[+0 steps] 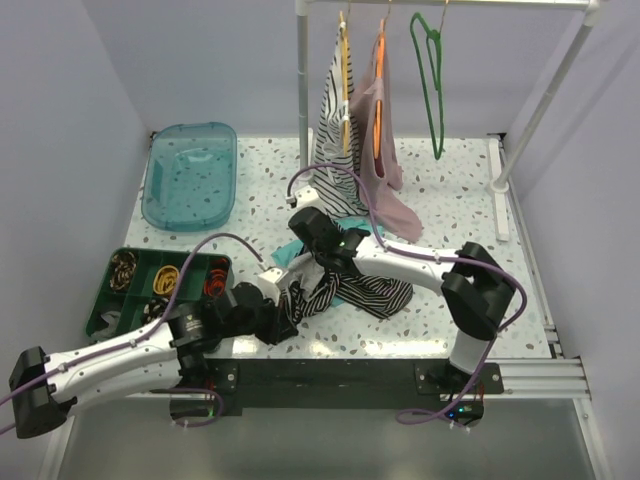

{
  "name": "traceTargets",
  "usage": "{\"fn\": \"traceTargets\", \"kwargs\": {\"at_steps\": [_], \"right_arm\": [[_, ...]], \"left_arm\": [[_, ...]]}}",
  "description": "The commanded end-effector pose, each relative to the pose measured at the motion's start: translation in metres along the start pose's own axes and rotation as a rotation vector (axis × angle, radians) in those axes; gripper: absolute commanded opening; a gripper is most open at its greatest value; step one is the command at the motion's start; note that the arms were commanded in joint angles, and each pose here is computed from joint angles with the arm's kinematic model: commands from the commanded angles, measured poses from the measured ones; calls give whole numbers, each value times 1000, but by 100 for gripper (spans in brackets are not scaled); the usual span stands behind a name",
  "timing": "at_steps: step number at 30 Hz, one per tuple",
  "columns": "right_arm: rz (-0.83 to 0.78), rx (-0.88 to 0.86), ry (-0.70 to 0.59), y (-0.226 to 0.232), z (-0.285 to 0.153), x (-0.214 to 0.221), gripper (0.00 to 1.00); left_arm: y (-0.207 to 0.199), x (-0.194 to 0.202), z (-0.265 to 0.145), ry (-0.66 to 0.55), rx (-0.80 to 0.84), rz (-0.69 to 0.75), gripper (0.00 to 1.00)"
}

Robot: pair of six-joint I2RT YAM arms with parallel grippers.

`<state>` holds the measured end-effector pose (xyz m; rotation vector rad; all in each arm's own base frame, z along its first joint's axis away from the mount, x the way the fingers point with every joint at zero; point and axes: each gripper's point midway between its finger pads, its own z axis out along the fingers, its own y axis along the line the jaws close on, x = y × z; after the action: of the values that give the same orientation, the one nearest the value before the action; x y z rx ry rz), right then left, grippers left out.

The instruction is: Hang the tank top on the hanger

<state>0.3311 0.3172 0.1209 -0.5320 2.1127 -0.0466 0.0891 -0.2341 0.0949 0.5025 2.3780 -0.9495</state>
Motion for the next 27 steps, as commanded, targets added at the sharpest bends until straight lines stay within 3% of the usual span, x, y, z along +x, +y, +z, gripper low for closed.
{"fn": "traceTargets", "kwargs": {"at_steps": [1, 4, 8, 13, 19, 23, 27], "right_arm": [[82, 120, -106, -35, -30, -50, 8], [140, 153, -164, -61, -65, -73, 0], [245, 187, -288, -105, -123, -108, 0], [364, 192, -457, -157, -199, -150, 0], [400, 215, -551, -195, -256, -187, 0], [408, 172, -578, -208, -284, -195, 0], [353, 116, -518, -195, -277, -181, 4]], "left_arm": [[-8, -67, -37, -205, -118, -23, 0], [0, -112, -70, -328, -275, -28, 0], [16, -170, -122, -499, -527, 3, 0], [2, -257, -183, -699, -580, 90, 0], [-45, -355, -234, -860, -498, 256, 0], [-116, -399, -291, -1016, -310, 403, 0], [-170, -399, -283, -930, -77, 607, 0]]}}
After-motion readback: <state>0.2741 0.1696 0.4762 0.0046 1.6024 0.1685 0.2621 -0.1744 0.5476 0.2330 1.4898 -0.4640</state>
